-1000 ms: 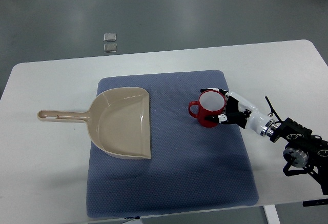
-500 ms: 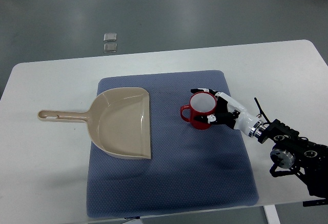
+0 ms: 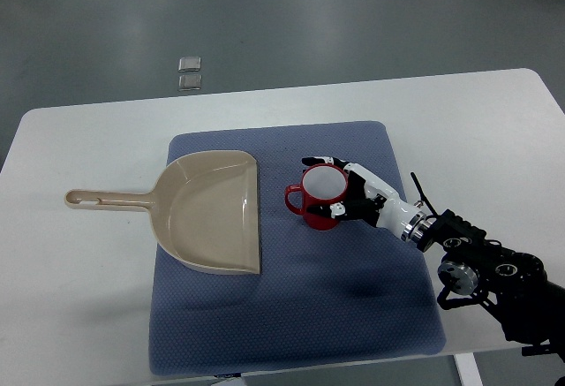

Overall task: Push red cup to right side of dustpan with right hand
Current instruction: 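Push the red mug with the right hand toward the dustpan, then hold the red mug against the dustpan's edge with the right hand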

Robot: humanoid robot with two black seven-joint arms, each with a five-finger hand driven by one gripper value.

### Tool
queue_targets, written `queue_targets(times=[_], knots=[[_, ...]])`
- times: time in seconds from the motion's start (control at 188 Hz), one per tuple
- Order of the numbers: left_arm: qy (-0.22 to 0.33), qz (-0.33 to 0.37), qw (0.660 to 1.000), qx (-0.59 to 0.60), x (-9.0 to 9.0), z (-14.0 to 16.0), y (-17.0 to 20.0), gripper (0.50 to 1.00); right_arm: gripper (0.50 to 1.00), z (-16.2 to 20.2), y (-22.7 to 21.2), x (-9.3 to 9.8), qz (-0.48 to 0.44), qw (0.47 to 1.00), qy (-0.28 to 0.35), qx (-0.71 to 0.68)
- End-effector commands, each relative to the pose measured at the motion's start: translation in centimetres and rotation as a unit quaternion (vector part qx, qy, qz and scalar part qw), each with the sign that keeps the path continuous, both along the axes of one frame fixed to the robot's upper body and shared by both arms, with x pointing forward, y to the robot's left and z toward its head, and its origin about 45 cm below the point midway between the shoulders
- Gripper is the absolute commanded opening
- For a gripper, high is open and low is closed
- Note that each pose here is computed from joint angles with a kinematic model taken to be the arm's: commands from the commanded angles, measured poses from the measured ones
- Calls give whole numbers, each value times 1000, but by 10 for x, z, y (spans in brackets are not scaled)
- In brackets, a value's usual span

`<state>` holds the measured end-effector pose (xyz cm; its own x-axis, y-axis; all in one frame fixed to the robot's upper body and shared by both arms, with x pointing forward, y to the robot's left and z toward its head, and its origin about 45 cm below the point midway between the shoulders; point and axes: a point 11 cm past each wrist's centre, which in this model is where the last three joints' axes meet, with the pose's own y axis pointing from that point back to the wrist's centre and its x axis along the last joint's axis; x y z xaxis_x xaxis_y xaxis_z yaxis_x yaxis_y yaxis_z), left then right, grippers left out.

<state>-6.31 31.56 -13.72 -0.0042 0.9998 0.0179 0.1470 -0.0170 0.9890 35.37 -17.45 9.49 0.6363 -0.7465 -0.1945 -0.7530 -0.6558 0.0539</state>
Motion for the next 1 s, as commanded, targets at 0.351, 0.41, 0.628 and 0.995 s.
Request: queue_targets(times=[0.351,0.41,0.628,0.995], knots=[[0,0,1000,-1,0,0,-1,1000,936,-1,37,-8,21,1000,3,20],[0,0,1000,-1,0,0,-1,1000,936,-1,38,-8,22,1000,3,21],[0,0,1000,-1,0,0,-1,1000,936,4,47,-6,24,999,-3,25],[0,0,1000,1,0,0,0,1000,936,2,59,-10,32,999,-2,25]])
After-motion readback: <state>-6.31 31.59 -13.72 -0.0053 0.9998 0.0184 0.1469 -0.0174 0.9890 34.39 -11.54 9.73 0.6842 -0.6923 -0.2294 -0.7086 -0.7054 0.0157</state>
